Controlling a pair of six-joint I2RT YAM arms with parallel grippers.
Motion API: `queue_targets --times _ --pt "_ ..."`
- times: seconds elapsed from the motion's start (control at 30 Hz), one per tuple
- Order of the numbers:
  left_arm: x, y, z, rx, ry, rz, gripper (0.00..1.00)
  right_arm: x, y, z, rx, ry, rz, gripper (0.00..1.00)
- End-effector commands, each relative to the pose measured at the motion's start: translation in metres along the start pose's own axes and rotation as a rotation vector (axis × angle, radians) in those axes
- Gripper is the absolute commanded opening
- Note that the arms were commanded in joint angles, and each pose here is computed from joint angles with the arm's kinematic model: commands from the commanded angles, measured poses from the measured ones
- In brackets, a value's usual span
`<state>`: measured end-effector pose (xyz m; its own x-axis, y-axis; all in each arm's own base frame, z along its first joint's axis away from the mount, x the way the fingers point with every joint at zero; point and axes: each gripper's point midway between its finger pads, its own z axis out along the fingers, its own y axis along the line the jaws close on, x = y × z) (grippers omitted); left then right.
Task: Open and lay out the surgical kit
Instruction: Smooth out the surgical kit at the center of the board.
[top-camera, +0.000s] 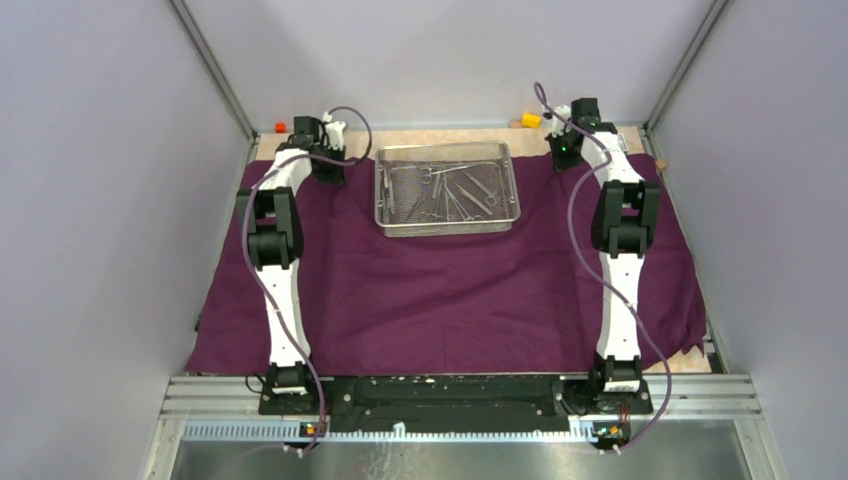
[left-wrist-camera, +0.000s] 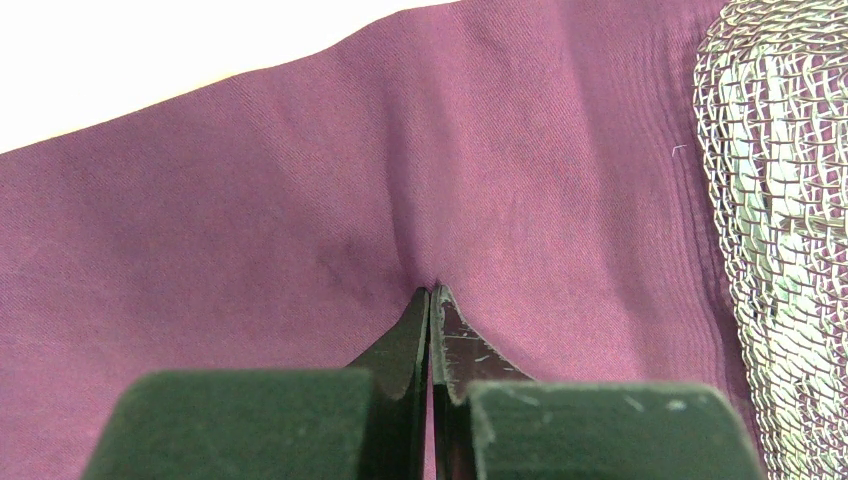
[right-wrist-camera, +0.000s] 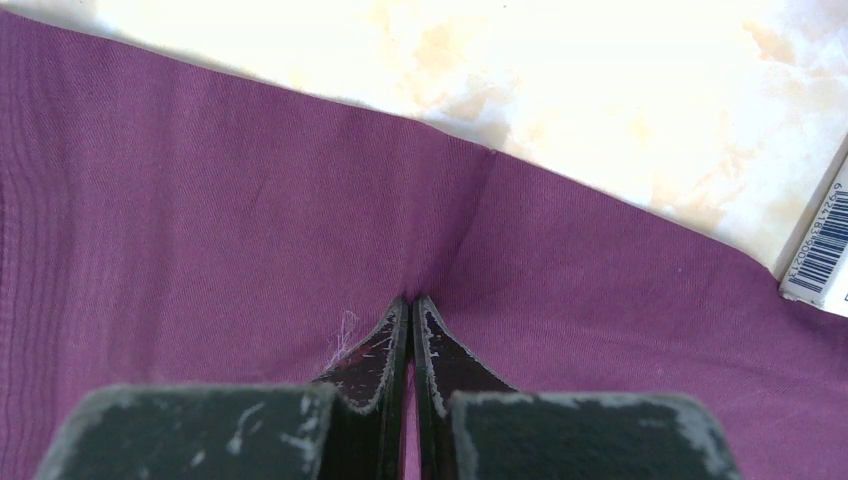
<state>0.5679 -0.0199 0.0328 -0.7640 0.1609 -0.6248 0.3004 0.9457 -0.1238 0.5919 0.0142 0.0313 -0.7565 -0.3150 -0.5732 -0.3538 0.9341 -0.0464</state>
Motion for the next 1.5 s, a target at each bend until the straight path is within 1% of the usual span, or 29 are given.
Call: queue_targets --times 0.0,0.53,0.7,1.03,1.47 --pt "0.046 0.024 0.020 -0.065 0.112 -0.032 0.00 0.051 -0.022 0.017 0.058 0.142 0.016 0.00" --pt "0.037 0.033 0.027 -0.097 0.089 -0.038 0.00 0.046 -0.039 0.016 0.102 0.135 0.027 0.00" --pt "0.031 0.032 0.027 -0.090 0.083 -0.047 0.00 0.044 -0.037 0.018 0.087 0.132 0.038 0.00" --pt "0.043 0.029 0.018 -0.088 0.099 -0.040 0.00 0.038 -0.035 0.018 0.071 0.113 0.040 0.00" --pt "0.042 0.032 0.017 -0.090 0.096 -0.040 0.00 0.037 -0.036 0.017 0.071 0.116 0.035 0.00"
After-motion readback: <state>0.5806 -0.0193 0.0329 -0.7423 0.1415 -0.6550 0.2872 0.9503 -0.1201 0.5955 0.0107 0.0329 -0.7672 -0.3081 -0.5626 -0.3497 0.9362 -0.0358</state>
